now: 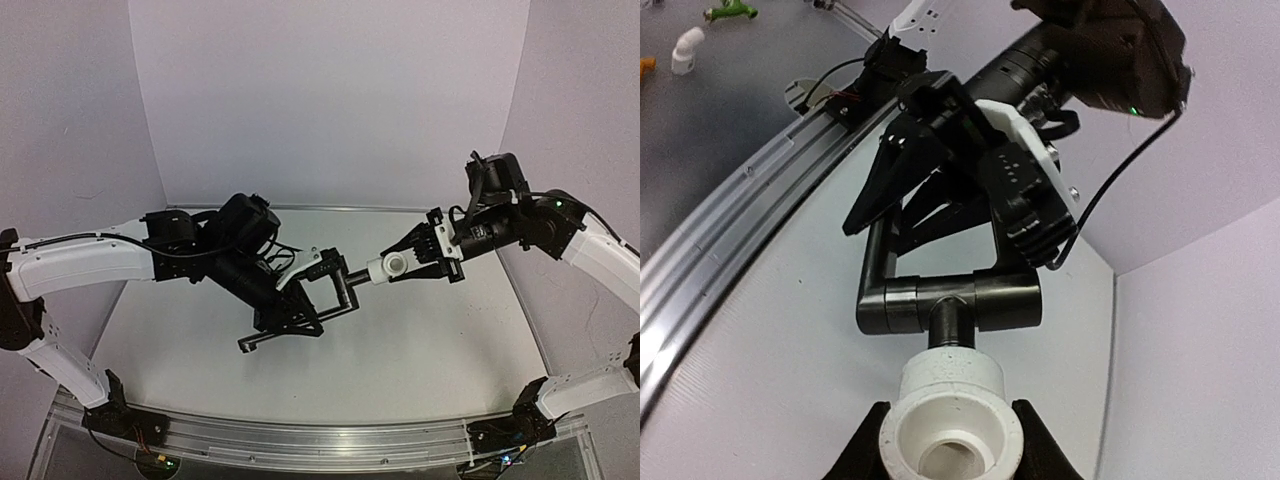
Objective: Install the water faucets
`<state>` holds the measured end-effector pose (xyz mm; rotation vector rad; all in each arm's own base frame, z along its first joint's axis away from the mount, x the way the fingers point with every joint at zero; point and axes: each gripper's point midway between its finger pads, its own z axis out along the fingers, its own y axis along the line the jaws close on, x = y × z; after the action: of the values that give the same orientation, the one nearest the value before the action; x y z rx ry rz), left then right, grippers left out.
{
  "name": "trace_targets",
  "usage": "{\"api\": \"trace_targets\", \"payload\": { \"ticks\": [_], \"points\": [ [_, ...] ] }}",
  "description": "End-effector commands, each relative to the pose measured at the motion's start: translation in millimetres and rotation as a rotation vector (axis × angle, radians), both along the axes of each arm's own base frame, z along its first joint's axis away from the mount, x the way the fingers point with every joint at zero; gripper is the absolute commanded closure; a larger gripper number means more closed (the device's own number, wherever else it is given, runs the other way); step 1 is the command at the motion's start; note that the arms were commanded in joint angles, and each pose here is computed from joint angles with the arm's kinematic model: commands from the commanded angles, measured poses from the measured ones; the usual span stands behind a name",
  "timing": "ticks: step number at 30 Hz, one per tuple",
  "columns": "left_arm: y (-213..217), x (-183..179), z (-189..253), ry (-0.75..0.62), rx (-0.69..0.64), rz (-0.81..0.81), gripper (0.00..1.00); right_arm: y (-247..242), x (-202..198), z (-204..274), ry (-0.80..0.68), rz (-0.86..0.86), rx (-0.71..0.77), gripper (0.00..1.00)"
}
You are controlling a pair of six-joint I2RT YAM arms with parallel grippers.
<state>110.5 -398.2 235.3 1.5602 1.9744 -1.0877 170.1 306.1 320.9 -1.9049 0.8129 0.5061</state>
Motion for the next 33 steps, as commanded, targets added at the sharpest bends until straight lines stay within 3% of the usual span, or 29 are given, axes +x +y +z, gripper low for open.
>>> {"api": "trace_targets", "payload": {
  "ticks": [1, 7, 23, 29, 31, 32, 33],
  "points": [
    [-13.9, 21.2, 27.4, -0.299, -0.107, 0.04, 1.0, 14.5, 4.7, 31.7, 0.216, -0.088, 0.087, 0.8],
    [-13.8, 33.9, 22.5, -0.457, -0.084, 0.092, 1.0, 20.7, 11.2, 31.2, 0.452, -0.189, 0.079, 0.88],
    [6.0, 55.3, 39.5, -0.704, -0.127, 0.234, 1.0, 23.6, 61.6, 16.6, 1.084, -0.434, 0.059, 0.89],
    [7.1, 61.3, 31.4, -0.755, -0.086, 0.247, 1.0, 27.9, 62.4, 13.6, 1.227, -0.434, 0.034, 0.91],
    [7.3, 61.3, 29.3, -0.746, -0.073, 0.246, 1.0, 28.9, 62.1, 16.1, 1.241, -0.428, 0.034, 0.87],
    [6.9, 60.2, 28.3, -0.734, -0.069, 0.245, 1.0, 28.9, 62.4, 18.5, 1.234, -0.424, 0.038, 0.8],
    [6.4, 58.8, 27.7, -0.718, -0.068, 0.243, 1.0, 28.9, 63.3, 21.4, 1.215, -0.424, 0.046, 0.66]
  ]
}}
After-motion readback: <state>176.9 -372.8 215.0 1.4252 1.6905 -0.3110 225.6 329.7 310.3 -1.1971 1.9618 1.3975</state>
